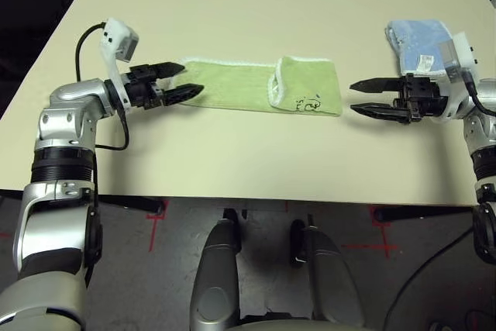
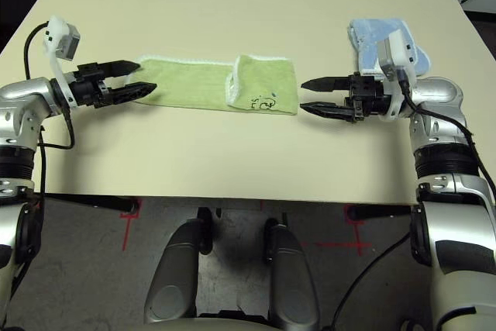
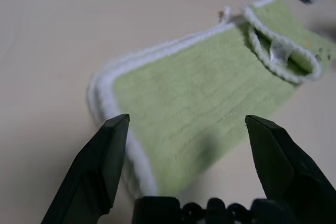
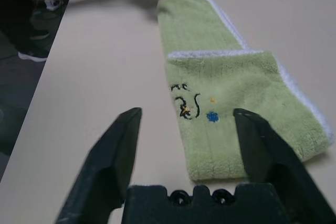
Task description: Fold the towel and set it aside.
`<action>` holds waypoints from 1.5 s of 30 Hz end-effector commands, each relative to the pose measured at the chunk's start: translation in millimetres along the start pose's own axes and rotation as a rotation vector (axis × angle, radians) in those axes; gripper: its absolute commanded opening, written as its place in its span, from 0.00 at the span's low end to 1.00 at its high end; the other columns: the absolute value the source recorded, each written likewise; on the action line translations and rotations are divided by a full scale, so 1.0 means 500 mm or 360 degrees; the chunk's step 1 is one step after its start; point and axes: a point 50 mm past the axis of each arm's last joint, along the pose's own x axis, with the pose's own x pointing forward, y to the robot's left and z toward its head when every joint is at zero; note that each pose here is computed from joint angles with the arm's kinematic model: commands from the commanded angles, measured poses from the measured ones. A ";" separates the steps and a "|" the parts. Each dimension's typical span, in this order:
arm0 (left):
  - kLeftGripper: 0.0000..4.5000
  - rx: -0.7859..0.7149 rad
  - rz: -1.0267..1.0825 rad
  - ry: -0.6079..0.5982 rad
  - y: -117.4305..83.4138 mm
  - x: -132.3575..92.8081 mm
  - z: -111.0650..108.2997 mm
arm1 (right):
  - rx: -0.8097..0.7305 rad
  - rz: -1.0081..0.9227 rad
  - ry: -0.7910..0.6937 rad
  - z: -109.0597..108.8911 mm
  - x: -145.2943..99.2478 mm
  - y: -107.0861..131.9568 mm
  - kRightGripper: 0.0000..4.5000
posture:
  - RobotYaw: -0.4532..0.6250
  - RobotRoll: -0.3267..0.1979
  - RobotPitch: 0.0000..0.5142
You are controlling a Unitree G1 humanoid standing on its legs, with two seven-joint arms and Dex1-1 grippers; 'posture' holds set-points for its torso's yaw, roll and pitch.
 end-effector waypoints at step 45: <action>1.00 -0.1142 0.0191 0.0146 -0.011 0.036 -0.033 | -0.0013 -0.0026 -0.0032 0.008 0.018 0.009 0.99 | 0.47 0.62 0.52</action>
